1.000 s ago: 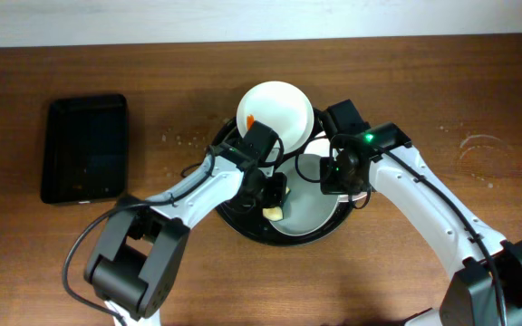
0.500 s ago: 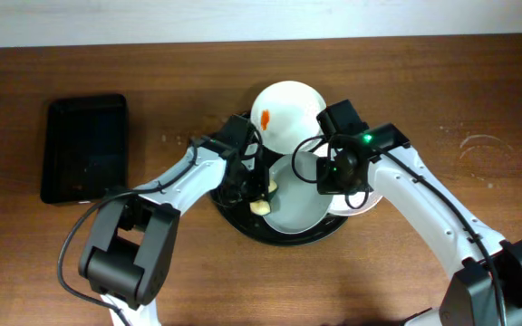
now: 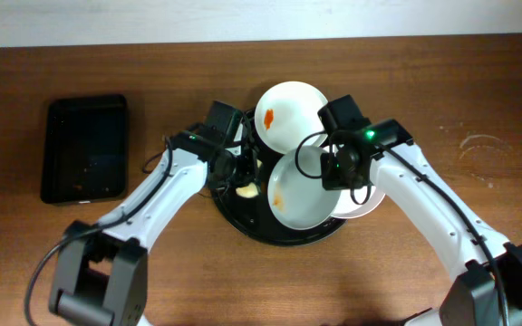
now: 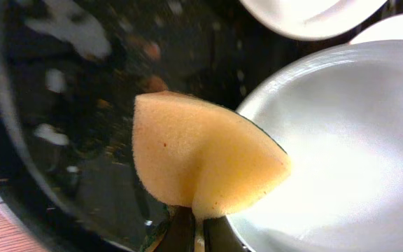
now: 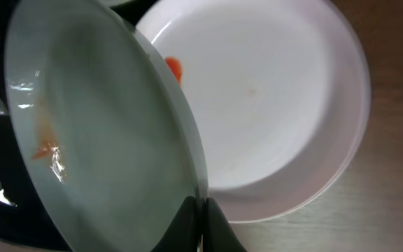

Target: Clean dirty plates on tray and stack at the side

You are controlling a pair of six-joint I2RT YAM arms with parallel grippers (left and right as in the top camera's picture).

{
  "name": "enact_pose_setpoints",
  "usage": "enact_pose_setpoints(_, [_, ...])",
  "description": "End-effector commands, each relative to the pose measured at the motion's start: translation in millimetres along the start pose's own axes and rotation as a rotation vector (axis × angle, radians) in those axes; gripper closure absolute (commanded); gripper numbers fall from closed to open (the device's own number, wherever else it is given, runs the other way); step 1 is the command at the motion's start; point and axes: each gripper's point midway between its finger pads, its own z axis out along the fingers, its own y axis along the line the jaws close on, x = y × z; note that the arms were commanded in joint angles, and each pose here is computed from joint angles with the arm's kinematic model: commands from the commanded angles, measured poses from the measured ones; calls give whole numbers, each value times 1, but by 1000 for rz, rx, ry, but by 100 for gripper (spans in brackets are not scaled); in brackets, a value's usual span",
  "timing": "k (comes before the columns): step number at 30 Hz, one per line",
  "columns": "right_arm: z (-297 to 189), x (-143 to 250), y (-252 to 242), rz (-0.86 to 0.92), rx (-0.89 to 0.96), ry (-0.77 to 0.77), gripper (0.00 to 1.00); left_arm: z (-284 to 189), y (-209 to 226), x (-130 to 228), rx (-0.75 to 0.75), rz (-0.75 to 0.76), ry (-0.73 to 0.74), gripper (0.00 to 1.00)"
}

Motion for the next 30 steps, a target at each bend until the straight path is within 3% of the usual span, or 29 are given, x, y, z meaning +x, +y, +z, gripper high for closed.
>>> enact_pose_setpoints(1, [-40, -29, -15, -54, 85, -142, 96, -23, 18, -25, -77, -6, -116, 99])
enact_pose_setpoints(10, [-94, -44, 1, -285, 388, -340, 96, -29, 49, -44, -126, -42, -160, 99])
enact_pose_setpoints(19, [-123, -40, 31, -411, 544, -489, 96, -32, 57, -47, -134, -53, -165, 99])
enact_pose_setpoints(30, [-137, -33, 51, -448, 570, -567, 96, -32, 57, -47, -134, -53, -166, 99])
